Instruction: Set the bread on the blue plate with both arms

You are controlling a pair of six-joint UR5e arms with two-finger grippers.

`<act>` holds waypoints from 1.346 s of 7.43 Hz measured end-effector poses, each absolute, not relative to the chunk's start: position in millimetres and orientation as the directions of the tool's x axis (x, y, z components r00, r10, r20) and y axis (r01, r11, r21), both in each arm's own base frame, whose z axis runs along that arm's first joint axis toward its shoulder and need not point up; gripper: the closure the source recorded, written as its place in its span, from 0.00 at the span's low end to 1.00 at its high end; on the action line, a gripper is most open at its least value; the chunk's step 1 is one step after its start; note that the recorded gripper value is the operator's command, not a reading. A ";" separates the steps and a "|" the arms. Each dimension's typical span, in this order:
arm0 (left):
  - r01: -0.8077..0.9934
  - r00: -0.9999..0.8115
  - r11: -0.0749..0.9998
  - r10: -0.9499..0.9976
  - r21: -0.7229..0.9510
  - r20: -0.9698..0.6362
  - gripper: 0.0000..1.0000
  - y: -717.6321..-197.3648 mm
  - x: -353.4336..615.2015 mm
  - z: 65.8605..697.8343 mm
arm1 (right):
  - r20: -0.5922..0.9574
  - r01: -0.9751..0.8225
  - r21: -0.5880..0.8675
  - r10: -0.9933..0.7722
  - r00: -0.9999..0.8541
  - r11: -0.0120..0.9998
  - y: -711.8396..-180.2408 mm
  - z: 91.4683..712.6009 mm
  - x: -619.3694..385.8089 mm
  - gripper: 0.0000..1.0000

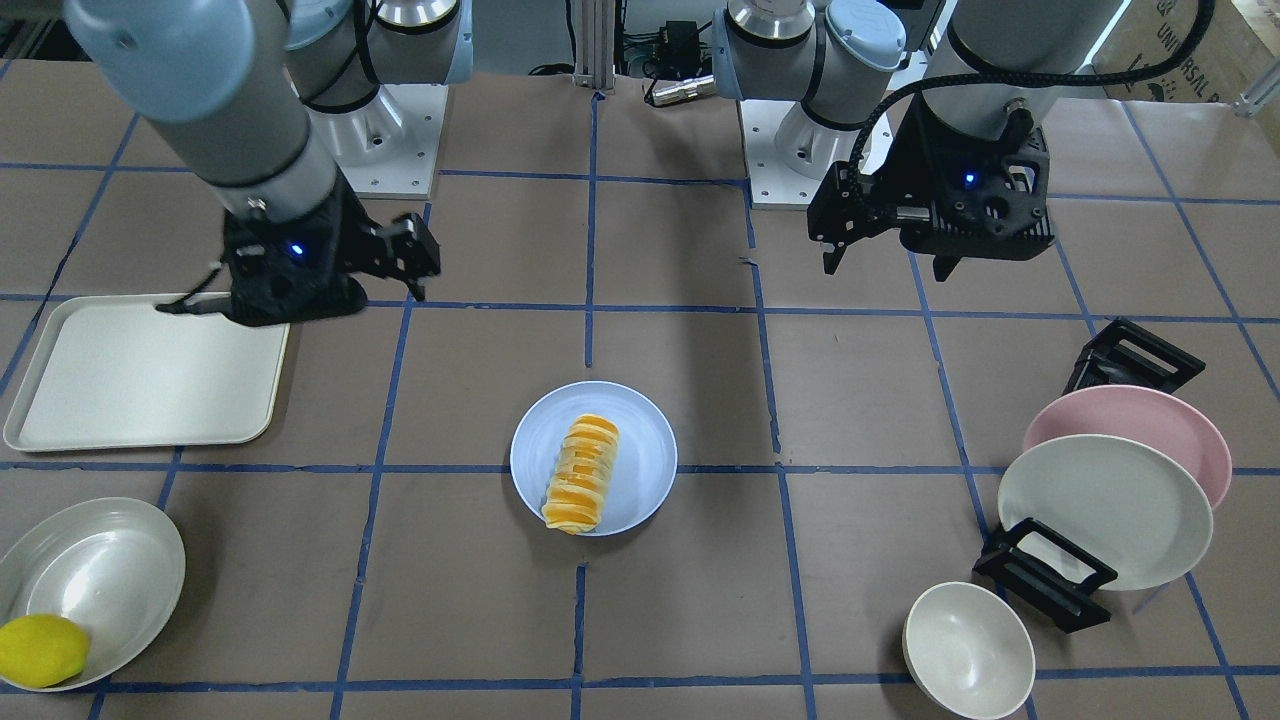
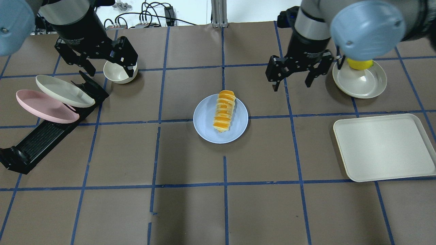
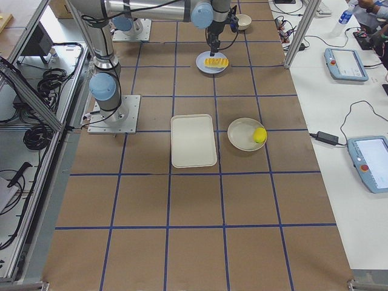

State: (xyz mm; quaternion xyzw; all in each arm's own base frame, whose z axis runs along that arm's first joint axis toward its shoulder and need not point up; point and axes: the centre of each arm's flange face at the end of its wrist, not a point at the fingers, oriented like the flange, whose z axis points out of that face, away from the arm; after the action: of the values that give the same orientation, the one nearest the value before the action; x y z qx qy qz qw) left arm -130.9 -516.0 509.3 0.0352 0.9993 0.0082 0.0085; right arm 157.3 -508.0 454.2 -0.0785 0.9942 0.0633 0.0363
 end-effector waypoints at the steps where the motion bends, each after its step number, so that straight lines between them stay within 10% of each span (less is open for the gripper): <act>1: 0.070 -0.997 0.997 0.070 0.016 -0.016 0.00 -516.0 -130.9 509.7 | -0.096 -0.181 0.142 -0.169 -0.981 0.973 -480.7 481.4 128.1 0.06; 10: 0.072 -0.997 0.997 0.072 0.004 -0.017 0.00 -513.2 -130.9 515.0 | -0.082 -0.169 0.109 -0.161 -0.984 0.980 -434.2 491.2 92.0 0.01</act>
State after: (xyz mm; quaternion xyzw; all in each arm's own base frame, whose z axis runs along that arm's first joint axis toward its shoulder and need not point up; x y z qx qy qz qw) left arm -130.9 -513.2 515.0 0.0362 0.9993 0.0016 0.0086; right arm 92.0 -434.2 491.2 -0.0829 0.9942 0.0577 0.0362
